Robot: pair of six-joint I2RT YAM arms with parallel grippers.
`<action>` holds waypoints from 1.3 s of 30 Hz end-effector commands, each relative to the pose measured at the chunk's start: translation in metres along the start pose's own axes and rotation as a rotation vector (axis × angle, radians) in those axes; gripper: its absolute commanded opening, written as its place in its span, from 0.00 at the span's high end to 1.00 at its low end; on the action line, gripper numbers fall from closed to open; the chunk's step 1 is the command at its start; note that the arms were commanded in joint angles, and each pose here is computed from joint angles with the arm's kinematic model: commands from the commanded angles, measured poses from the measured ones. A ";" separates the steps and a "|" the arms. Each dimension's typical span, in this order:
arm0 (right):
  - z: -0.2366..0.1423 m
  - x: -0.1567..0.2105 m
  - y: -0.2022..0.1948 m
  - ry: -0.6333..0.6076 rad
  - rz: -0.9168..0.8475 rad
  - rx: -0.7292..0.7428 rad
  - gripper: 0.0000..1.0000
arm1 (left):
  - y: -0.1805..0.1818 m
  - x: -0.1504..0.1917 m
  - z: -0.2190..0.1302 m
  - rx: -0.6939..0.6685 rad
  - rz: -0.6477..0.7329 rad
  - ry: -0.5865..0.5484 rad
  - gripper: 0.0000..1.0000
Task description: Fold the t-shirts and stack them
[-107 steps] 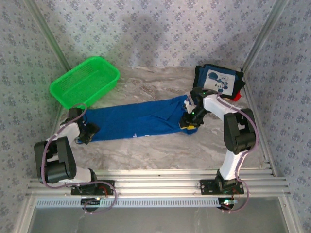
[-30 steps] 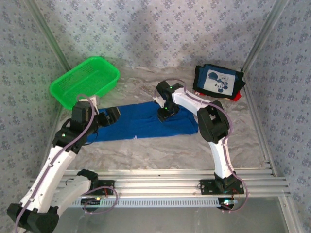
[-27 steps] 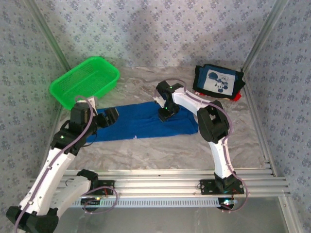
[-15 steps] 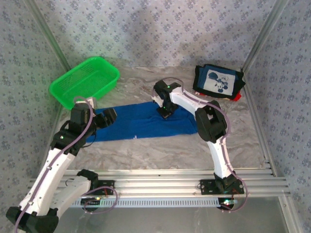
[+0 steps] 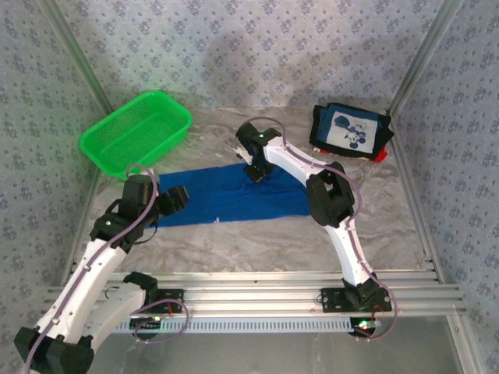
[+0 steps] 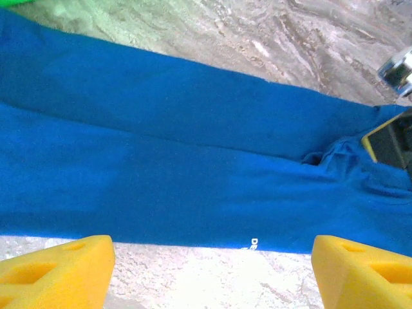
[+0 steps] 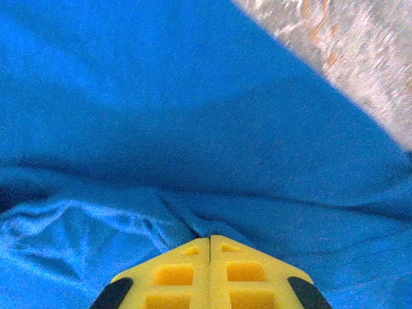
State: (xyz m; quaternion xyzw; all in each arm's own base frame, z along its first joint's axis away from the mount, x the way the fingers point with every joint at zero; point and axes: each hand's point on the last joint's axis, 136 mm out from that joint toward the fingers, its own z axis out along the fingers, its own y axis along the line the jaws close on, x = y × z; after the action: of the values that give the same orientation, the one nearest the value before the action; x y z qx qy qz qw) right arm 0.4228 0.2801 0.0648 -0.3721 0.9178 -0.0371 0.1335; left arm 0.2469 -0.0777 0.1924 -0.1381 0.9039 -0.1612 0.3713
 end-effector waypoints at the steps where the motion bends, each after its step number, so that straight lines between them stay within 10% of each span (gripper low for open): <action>1: 0.005 -0.008 -0.009 0.003 -0.029 0.066 1.00 | -0.001 0.002 0.000 0.022 -0.027 -0.014 0.20; 11: 0.004 -0.056 -0.015 -0.134 0.055 0.075 0.91 | 0.020 0.037 0.016 -0.016 -0.073 0.055 0.21; 18: -0.033 -0.092 0.005 -0.283 0.184 -0.101 0.54 | 0.046 0.058 0.023 -0.096 -0.141 0.060 0.21; 24: -0.064 -0.065 -0.010 -0.275 0.330 -0.234 0.49 | 0.059 0.060 0.019 -0.146 -0.160 0.036 0.20; 33: -0.039 0.000 -0.023 -0.163 0.770 -0.549 0.82 | 0.064 0.061 0.020 -0.171 -0.158 0.040 0.20; 39: -0.009 0.004 -0.001 -0.067 0.760 -0.594 0.87 | 0.056 0.044 0.013 -0.158 -0.139 0.010 0.20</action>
State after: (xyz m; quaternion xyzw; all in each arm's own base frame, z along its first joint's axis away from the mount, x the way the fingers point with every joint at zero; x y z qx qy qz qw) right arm 0.4261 0.2479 0.0757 -0.0297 0.9629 0.2562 0.0792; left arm 0.2120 -0.0492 0.1155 -0.2322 0.9103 -0.1211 0.3207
